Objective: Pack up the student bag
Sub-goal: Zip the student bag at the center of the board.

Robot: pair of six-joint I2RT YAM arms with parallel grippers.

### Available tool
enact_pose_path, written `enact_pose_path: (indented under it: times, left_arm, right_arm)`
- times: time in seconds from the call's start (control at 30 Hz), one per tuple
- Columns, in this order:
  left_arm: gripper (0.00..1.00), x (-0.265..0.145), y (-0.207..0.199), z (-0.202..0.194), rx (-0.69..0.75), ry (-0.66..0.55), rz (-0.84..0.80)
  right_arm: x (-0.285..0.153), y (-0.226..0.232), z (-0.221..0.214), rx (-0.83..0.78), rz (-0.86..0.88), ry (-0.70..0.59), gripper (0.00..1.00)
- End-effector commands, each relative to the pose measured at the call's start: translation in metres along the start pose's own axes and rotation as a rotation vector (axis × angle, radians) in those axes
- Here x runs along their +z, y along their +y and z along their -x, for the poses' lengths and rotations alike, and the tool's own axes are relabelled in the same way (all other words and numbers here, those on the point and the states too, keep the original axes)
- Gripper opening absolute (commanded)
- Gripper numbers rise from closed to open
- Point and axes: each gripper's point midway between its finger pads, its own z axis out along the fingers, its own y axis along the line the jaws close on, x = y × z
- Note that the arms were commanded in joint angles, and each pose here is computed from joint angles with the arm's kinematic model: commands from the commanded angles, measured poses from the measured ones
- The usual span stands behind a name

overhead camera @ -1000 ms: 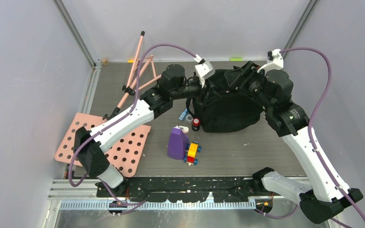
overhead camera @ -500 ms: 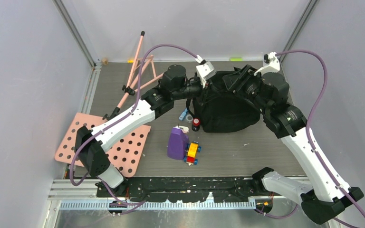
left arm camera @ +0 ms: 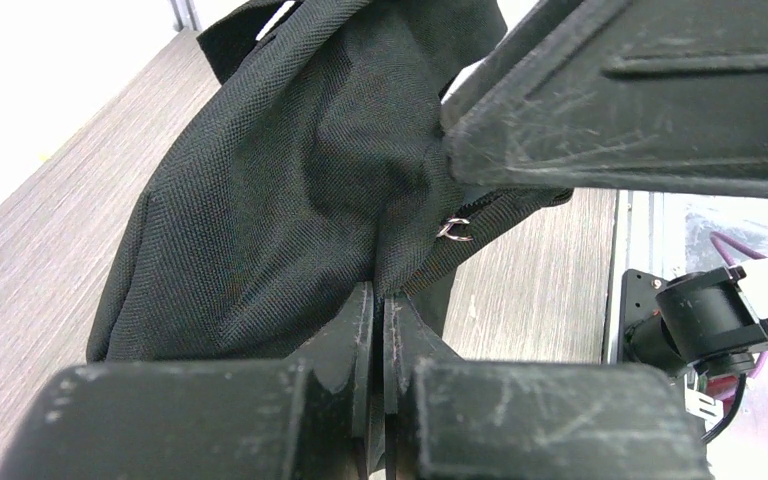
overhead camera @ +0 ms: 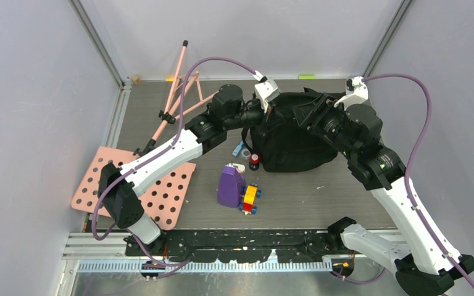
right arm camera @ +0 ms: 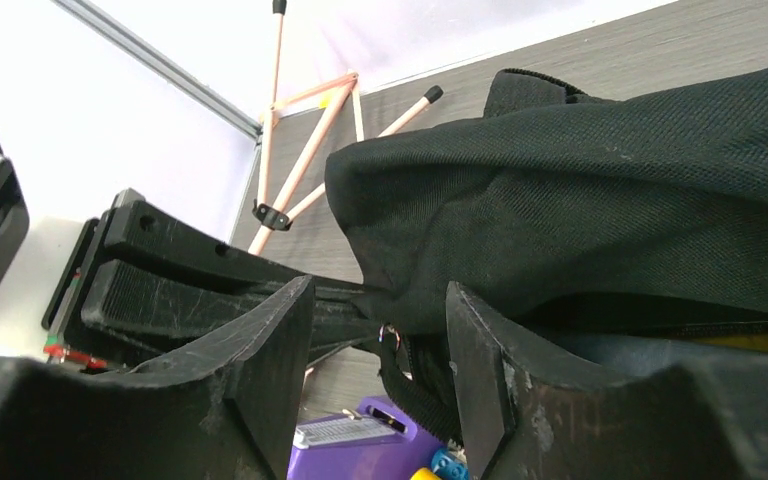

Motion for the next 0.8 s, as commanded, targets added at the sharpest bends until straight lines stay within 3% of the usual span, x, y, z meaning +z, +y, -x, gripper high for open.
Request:
enact_pose_path:
  times: [0.0, 0.3, 0.77]
  left_arm:
    - [0.0, 0.002, 0.004, 0.023, 0.013, -0.08, 0.034]
    - [0.0, 0.003, 0.005, 0.024, 0.006, -0.077, 0.038]
    - [0.0, 0.004, 0.004, 0.024, -0.005, -0.072, 0.033]
  right_arm:
    - [-0.011, 0.008, -0.006, -0.107, 0.066, 0.043, 0.57]
    - [-0.018, -0.007, -0.015, -0.288, 0.032, 0.122, 0.56]
    - [-0.011, -0.009, 0.008, -0.306, -0.005, 0.011, 0.47]
